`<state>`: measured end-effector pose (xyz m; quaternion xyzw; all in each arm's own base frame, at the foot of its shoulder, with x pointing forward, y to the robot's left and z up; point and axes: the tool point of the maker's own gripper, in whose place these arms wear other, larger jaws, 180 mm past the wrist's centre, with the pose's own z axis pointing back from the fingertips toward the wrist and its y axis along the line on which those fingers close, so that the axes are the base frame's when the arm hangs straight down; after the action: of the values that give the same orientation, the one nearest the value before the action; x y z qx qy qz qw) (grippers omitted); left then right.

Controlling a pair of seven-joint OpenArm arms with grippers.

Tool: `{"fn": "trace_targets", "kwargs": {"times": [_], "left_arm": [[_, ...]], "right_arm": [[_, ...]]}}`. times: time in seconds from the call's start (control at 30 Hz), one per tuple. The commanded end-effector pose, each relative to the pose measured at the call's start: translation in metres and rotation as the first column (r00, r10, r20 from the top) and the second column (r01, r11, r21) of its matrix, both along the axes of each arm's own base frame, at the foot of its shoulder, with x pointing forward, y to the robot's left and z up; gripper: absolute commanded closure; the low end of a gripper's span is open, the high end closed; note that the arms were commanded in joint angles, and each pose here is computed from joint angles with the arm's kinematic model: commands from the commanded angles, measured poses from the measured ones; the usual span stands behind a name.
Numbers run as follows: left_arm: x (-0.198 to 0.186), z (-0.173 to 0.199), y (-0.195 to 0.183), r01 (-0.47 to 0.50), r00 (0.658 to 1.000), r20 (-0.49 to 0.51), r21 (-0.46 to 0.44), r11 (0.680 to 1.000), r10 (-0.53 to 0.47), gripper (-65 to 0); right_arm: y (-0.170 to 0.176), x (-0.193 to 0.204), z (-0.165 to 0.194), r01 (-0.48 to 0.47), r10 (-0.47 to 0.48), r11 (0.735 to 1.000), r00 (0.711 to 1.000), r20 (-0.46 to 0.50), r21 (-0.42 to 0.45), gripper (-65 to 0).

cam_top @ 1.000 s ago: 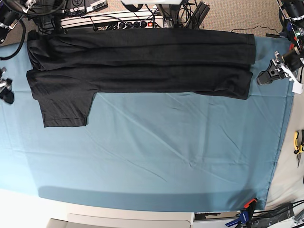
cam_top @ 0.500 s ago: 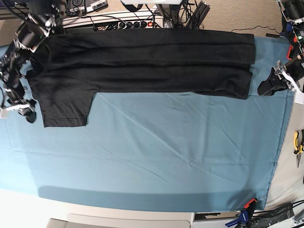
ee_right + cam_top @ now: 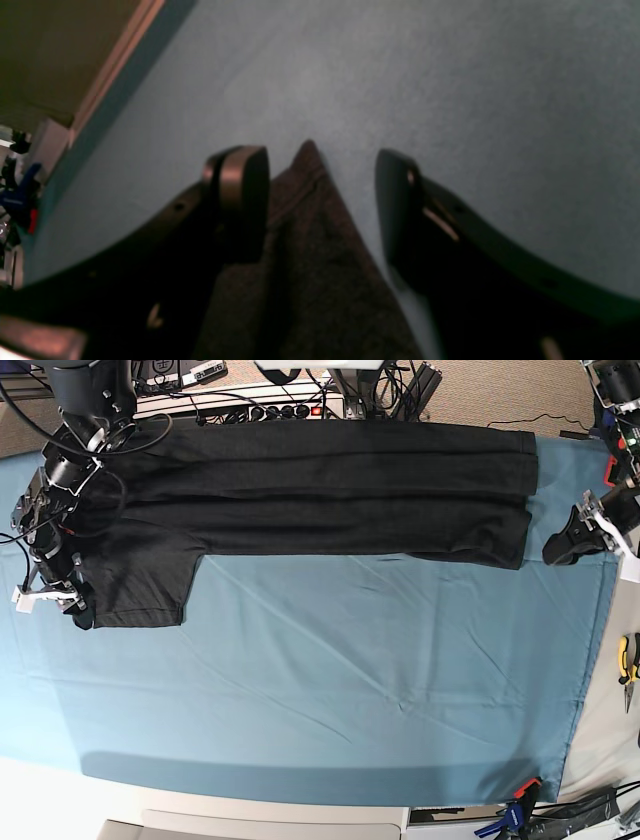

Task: Fold the T-shirt properly
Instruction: 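Move the right gripper to the sleeve end of the folded strip and grasp it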

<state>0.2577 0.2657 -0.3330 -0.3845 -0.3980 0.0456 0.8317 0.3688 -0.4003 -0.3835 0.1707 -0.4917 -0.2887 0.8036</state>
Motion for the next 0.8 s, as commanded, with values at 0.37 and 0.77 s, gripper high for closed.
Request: {"fn": "trace_targets", "kwargs": {"times": [0.37,0.77], "left_arm": [[0.007,0.016,0.007,-0.004,0.998,0.055,0.011,1.000,0.003,-19.4],[0.007,0.016,0.007,-0.004,0.998,0.055,0.011,1.000,0.003,-19.4]], "right_arm": [[0.045,-0.005,-0.026,-0.253,0.244,0.967,0.953,-0.182,-0.026,-32.7],[0.044,0.003,-0.013,-0.273,0.259,0.960,0.952,-0.161,-0.070,-12.7]]}}
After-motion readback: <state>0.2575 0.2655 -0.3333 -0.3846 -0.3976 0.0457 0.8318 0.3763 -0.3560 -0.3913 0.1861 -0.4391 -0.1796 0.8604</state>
